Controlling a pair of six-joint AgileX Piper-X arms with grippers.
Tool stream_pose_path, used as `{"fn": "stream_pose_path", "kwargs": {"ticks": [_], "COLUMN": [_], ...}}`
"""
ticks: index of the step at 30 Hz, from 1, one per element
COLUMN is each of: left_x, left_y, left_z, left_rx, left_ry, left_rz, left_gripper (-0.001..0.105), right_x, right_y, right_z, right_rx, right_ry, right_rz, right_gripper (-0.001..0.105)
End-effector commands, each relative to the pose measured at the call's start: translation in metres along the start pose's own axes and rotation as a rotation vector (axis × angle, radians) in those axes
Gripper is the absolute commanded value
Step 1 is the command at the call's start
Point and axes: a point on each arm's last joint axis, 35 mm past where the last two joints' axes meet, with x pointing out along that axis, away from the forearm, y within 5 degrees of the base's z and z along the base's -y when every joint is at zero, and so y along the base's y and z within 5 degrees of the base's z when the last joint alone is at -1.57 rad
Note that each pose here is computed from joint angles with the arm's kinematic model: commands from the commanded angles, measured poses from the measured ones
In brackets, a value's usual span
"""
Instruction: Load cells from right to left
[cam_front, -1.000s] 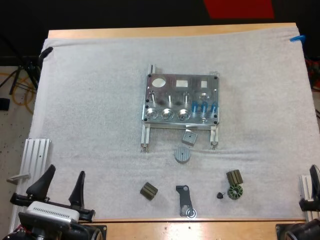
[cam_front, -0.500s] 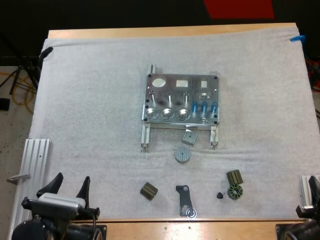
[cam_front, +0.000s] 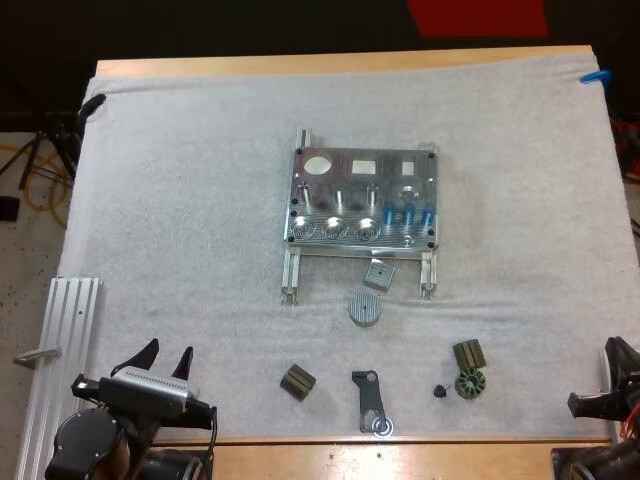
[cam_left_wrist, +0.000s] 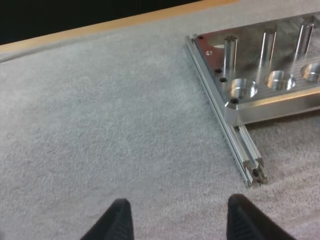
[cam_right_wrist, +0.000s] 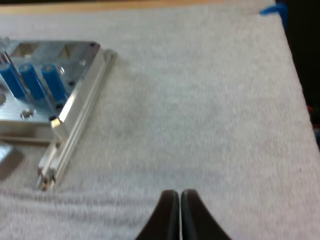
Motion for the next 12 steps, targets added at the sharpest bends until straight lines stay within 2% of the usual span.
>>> {"fn": "stream_pose_path", "kwargs": {"ticks": [1,12], "left_x": [0.0017,0.0017], "left_y": [-0.0004,-0.0004], "left_z": [0.0032,0.0032], "left_rx": [-0.002,-0.002], "left_ry": [-0.007,-0.007], "left_rz": [-0.003,-0.003], "left_gripper": [0.043,0.043], "right_x": [0.0033,0.0041], "right_y": [0.0003,0.0044], "right_z": [0.0033,0.0038], "right_rx": [-0.011,0.005], "right_ry": [-0.018,-0.036], "right_rz": [-0.007,0.102], "right_gripper": [0.0,0.0]}}
